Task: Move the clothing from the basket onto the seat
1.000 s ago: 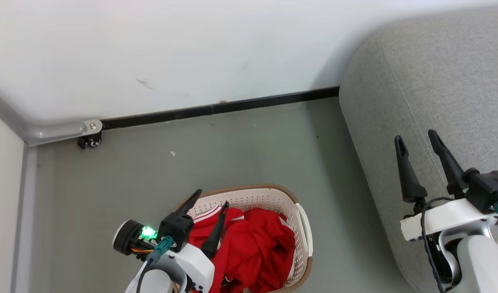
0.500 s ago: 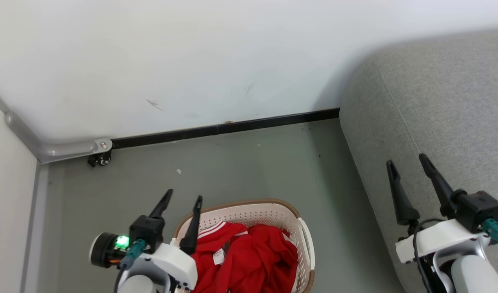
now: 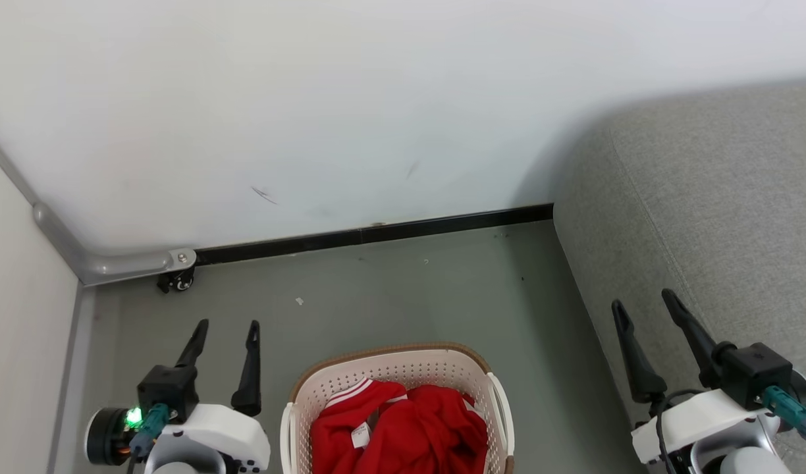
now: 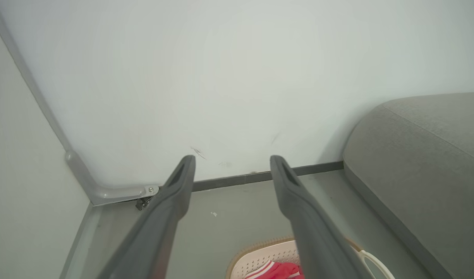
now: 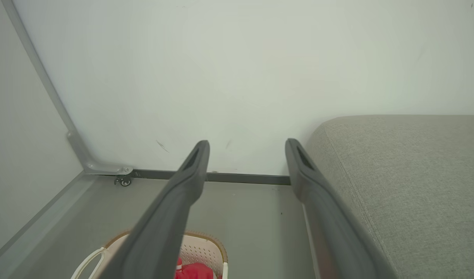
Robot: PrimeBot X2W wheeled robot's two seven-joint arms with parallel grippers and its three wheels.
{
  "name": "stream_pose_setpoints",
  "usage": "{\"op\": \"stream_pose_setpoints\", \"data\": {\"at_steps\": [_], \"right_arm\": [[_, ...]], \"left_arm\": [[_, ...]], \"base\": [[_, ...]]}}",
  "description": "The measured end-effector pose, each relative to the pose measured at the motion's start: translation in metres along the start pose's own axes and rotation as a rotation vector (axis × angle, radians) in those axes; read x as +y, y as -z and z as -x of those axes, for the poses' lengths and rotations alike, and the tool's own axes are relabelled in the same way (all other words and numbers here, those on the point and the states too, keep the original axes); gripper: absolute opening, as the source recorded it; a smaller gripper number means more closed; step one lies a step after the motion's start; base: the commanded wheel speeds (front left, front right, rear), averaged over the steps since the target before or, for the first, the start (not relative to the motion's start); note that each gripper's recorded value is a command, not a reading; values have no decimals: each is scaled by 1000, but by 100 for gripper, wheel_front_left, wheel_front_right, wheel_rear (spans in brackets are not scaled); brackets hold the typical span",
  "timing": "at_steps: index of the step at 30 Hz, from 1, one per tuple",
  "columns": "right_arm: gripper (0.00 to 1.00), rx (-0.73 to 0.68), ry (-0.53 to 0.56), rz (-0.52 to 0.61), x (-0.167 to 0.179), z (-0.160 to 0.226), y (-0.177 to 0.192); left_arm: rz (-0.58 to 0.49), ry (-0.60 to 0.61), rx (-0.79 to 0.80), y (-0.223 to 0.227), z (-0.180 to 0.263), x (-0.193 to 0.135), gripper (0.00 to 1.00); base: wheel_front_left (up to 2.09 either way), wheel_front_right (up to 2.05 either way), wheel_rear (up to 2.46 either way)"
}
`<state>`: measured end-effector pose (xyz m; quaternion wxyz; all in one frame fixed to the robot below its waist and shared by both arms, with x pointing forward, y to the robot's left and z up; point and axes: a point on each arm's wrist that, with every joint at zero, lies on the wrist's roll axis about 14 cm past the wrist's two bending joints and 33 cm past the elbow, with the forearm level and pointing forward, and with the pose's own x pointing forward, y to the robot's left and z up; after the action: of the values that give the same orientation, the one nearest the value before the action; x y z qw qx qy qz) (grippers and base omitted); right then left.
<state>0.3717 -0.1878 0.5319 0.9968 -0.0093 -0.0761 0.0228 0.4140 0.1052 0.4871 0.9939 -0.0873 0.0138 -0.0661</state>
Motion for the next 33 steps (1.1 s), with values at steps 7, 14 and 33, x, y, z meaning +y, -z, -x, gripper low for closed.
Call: {"op": "stream_pose_setpoints", "data": {"at_steps": [7, 14, 33], "right_arm": [[100, 25, 0, -11, 2, 14, 7], [100, 31, -2, -19, 4, 22, 7], [100, 30, -21, -34, 12, 26, 6]], "left_arm": [[14, -69, -41, -14, 11, 20, 100], [28, -106, -44, -14, 24, 30, 100], [27, -136, -54, -15, 42, 38, 100]], "base": [[0, 0, 0], [0, 0, 0], [0, 0, 0]]}}
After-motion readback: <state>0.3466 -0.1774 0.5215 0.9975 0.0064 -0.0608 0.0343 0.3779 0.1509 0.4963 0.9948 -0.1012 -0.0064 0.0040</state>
